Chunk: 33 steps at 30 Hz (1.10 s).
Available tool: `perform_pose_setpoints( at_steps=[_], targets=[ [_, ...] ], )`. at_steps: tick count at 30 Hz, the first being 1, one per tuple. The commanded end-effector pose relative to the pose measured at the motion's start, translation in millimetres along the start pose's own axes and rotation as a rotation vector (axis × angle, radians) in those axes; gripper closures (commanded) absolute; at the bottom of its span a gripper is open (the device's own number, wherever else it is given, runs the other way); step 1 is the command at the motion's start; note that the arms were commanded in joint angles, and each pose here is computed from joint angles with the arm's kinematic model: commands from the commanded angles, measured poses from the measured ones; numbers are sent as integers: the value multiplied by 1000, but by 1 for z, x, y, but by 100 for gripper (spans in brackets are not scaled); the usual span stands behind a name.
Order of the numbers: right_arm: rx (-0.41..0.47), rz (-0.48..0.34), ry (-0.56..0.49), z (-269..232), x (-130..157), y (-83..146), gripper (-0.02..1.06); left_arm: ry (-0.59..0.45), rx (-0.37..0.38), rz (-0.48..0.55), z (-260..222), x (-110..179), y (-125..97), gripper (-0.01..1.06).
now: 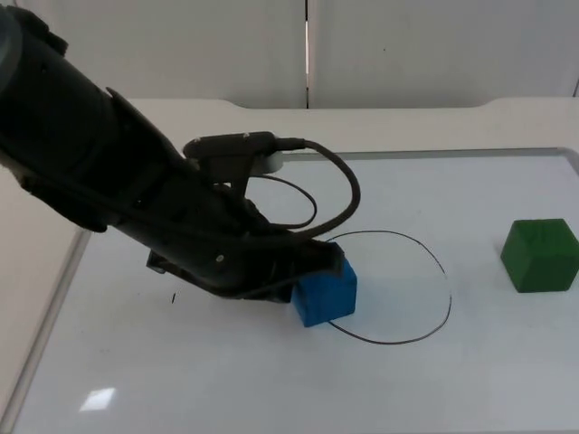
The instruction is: Push the two cubes into the marked area.
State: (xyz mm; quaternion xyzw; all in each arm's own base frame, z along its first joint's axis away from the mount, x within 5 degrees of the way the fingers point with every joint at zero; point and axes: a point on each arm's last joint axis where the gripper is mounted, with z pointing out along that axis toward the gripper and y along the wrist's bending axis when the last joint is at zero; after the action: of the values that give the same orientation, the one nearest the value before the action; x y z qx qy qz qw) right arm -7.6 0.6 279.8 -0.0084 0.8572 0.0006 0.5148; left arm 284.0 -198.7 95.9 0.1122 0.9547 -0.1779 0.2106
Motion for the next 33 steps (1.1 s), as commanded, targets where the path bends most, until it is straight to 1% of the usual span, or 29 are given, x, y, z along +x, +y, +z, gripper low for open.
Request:
perform_pose_setpoints(
  at_steps=[1,18,26,33],
  targets=[
    [3,3,-13,0,0,0,-1,19,18,-12,6,1,-3,105],
    [3,3,-13,0,0,0,-1,45,49,-10,9,1,-6,105],
    [3,3,-13,0,0,0,-1,28,64,-2,8,-6,-11,105],
    [3,3,-13,0,0,0,-1,31,69,-1,8,-5,-13,105]
  ],
)
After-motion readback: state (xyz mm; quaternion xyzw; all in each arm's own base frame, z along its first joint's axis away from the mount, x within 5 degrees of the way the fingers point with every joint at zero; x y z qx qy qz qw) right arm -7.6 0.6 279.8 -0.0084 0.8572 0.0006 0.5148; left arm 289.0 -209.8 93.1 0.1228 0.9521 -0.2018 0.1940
